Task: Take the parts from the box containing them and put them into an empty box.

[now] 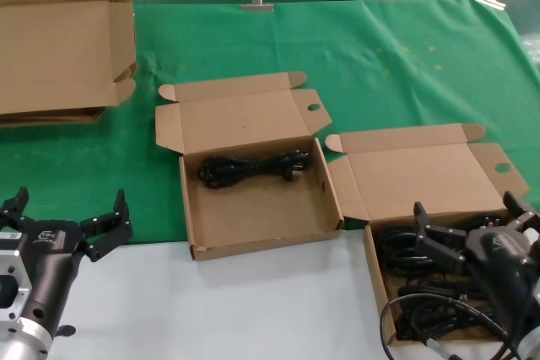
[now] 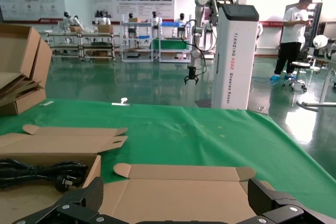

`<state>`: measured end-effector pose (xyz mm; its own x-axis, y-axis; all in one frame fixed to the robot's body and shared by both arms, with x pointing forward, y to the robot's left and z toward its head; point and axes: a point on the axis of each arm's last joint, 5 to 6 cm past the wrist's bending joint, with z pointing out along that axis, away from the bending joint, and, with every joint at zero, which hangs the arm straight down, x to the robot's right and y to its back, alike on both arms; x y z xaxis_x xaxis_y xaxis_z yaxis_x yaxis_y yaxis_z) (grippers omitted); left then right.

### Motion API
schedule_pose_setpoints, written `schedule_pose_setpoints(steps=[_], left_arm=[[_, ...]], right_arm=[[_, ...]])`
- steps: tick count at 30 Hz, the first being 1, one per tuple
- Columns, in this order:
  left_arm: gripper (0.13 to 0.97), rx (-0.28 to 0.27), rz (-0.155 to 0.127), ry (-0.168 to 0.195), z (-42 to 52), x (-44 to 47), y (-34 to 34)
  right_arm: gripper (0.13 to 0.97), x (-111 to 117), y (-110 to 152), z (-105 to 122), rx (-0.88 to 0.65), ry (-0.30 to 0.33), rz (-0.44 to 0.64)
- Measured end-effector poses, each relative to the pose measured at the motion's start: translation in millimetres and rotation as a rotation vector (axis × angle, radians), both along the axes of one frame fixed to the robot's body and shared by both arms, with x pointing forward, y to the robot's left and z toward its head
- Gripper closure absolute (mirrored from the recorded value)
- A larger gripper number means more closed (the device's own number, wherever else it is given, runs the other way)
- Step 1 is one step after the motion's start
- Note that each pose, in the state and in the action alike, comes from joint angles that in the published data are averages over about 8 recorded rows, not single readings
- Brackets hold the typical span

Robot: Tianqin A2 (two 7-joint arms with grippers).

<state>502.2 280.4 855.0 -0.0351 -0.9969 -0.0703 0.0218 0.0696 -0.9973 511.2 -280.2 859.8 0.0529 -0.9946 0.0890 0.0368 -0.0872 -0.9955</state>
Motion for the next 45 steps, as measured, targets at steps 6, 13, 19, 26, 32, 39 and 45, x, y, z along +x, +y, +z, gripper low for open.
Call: schedule_pose_setpoints(steps=[6,13,19,26,32,39,45], left_arm=[[0.132,0.000,0.000,0.000,0.0,0.0,0.0],[0.132,0.000,0.000,0.000,0.0,0.0,0.0],[0.132,0.000,0.000,0.000,0.0,0.0,0.0],[0.132,0.000,0.000,0.000,0.0,0.0,0.0],[0.132,0.000,0.000,0.000,0.0,0.0,0.0],[0.132,0.000,0.000,0.000,0.0,0.0,0.0],[0.132,0.000,0.000,0.000,0.0,0.0,0.0]], right_arm=[[0.130,0.0,0.0,0.0,0.000,0.000,0.000],[0.130,0.0,0.0,0.0,0.000,0.000,0.000],[0.130,0.0,0.0,0.0,0.000,0.000,0.000],[0.130,0.0,0.0,0.0,0.000,0.000,0.000],[0.130,0.0,0.0,0.0,0.000,0.000,0.000],[0.130,0.0,0.0,0.0,0.000,0.000,0.000],[0.130,0.0,0.0,0.0,0.000,0.000,0.000]])
